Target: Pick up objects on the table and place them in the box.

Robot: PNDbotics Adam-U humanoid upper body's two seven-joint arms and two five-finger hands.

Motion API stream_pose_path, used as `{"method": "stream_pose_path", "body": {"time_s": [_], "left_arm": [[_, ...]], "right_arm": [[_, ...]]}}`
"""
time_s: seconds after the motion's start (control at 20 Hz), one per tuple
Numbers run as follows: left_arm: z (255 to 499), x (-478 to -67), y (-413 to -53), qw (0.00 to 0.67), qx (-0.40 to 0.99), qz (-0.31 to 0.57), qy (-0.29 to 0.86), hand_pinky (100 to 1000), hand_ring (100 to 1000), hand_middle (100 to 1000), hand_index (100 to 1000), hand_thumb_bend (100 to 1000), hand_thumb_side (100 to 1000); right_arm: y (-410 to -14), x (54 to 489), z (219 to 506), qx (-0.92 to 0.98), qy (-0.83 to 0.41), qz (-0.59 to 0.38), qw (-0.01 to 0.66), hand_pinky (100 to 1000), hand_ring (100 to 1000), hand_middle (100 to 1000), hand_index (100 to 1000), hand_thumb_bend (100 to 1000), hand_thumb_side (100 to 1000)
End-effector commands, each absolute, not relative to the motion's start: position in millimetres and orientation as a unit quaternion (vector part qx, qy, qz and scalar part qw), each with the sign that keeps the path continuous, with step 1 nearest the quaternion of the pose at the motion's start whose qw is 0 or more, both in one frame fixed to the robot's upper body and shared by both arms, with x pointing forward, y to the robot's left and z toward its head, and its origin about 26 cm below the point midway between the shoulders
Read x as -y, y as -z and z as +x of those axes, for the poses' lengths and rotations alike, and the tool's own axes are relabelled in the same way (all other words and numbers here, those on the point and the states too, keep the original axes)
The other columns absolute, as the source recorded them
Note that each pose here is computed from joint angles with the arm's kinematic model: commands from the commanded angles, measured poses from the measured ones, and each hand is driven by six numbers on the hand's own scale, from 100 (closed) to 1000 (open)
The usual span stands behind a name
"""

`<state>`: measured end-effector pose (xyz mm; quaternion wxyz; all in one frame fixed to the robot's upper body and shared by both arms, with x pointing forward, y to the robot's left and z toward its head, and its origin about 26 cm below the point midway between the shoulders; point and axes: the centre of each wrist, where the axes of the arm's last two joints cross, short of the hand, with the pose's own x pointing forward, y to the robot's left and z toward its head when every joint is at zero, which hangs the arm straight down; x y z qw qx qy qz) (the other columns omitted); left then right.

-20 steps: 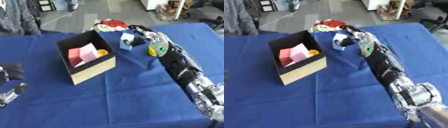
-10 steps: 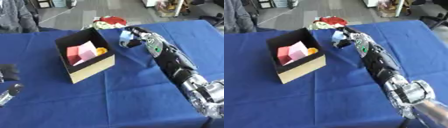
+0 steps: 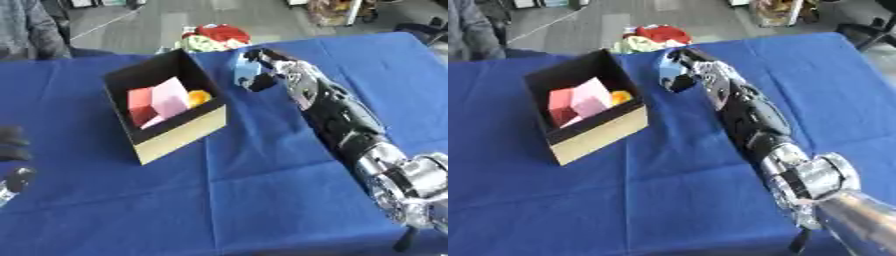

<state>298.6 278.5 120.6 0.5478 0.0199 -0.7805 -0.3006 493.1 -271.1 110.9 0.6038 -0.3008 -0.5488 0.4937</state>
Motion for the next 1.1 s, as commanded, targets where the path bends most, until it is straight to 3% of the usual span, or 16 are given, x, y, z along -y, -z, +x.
{"method": "stream_pose_path", "body": {"time_s": [0.05, 0.15, 0.3, 0.35, 0.45, 0.65, 0.75, 1.1], "left_arm": [[298.8, -277.2, -131.1, 0.531, 0.789, 0.022, 0.306, 764, 629, 647, 810, 621, 492], [298.9, -277.4, -131.3, 0.531, 0.789, 0.023, 0.307, 764, 629, 647, 810, 619, 492], [299.0, -277.6, -131.7, 0.531, 0.790, 0.023, 0.307, 765, 629, 647, 811, 618, 492], [299.0, -277.6, -131.7, 0.531, 0.790, 0.023, 0.307, 766, 629, 647, 810, 618, 492], [299.1, -277.7, -131.8, 0.531, 0.790, 0.023, 0.307, 766, 629, 647, 811, 617, 492], [299.0, -278.4, -132.0, 0.531, 0.790, 0.025, 0.306, 766, 630, 647, 811, 616, 492], [299.0, -278.5, -132.0, 0.531, 0.790, 0.025, 0.306, 766, 630, 647, 811, 615, 492], [299.0, -278.3, -131.9, 0.531, 0.790, 0.024, 0.307, 766, 630, 648, 811, 615, 492]], "right_arm": [[-112.2, 272.9, 493.4, 0.546, -0.496, -0.307, 0.601, 826, 731, 632, 761, 139, 100], [-116.6, 272.5, 493.9, 0.559, -0.487, -0.321, 0.590, 801, 687, 577, 708, 100, 100], [-121.8, 271.4, 494.5, 0.580, -0.471, -0.334, 0.575, 802, 688, 589, 726, 113, 100], [-123.5, 270.7, 494.8, 0.587, -0.467, -0.334, 0.570, 828, 757, 712, 878, 253, 288], [-126.2, 270.2, 495.3, 0.599, -0.462, -0.329, 0.565, 883, 843, 828, 967, 326, 395], [-130.0, 272.5, 495.7, 0.618, -0.449, -0.324, 0.558, 994, 954, 959, 1000, 356, 415], [-127.9, 275.1, 495.5, 0.615, -0.450, -0.320, 0.563, 1000, 994, 999, 1000, 354, 416], [-125.3, 278.9, 495.3, 0.600, -0.456, -0.316, 0.576, 1000, 1000, 1000, 1000, 356, 409]]}}
